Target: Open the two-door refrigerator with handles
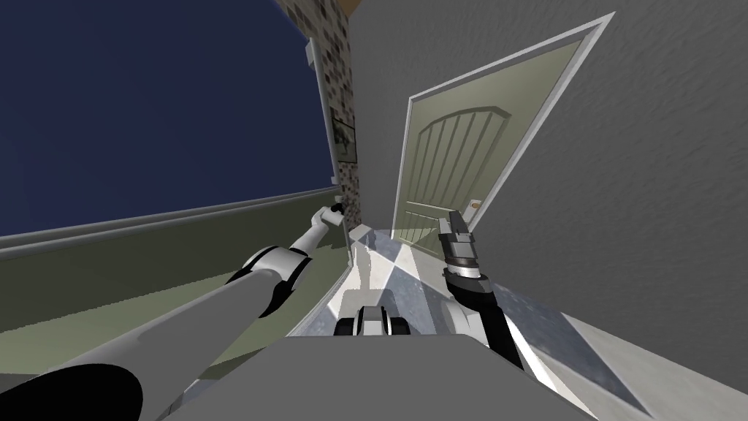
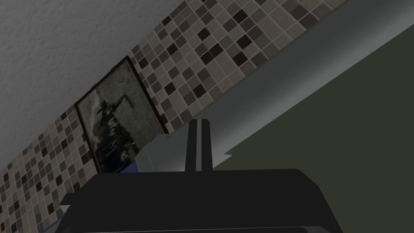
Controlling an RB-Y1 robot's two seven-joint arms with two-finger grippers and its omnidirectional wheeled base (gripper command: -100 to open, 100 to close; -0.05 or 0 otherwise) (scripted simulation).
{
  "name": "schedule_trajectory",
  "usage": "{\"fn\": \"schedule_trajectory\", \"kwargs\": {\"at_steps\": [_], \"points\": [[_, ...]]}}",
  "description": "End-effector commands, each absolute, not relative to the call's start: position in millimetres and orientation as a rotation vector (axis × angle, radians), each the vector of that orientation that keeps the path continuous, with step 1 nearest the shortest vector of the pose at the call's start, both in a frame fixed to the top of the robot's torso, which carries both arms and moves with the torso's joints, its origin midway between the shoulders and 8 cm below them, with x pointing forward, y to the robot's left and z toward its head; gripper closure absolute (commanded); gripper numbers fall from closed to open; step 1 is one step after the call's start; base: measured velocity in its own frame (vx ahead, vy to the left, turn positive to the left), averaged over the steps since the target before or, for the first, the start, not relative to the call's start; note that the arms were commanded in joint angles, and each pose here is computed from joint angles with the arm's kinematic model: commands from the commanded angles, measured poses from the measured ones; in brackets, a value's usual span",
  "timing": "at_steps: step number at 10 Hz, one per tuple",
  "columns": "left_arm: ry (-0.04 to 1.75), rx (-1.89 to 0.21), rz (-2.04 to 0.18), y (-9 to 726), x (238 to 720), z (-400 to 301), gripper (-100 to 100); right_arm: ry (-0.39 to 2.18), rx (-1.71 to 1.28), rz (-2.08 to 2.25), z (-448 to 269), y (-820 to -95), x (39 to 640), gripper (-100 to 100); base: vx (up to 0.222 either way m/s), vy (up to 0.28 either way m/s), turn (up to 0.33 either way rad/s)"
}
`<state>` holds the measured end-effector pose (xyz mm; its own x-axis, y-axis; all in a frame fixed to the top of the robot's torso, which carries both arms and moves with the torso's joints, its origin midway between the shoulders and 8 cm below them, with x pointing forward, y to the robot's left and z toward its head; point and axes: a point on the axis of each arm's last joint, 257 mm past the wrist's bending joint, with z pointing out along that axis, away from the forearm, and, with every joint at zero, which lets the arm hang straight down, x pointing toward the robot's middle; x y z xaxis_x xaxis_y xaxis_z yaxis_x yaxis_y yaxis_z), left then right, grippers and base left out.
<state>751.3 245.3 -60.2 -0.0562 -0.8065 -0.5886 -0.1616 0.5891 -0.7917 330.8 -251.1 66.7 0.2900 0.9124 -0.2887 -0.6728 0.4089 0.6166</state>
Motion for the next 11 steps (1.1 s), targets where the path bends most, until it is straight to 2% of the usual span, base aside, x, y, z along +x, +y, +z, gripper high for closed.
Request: {"fn": "schedule_trajectory", "kwargs": {"at_steps": [1,11], "points": [[1.593,-0.804,-0.666,204,746,-59,100,0.672,0.417,1.098,67,-251,331,0,-0.204,0.139,-0.092],[1.642,-0.730,-0.741,86,711,-54,100,0.672,0.417,1.098,67,-251,331,0,-0.153,0.082,-0.117]]}}
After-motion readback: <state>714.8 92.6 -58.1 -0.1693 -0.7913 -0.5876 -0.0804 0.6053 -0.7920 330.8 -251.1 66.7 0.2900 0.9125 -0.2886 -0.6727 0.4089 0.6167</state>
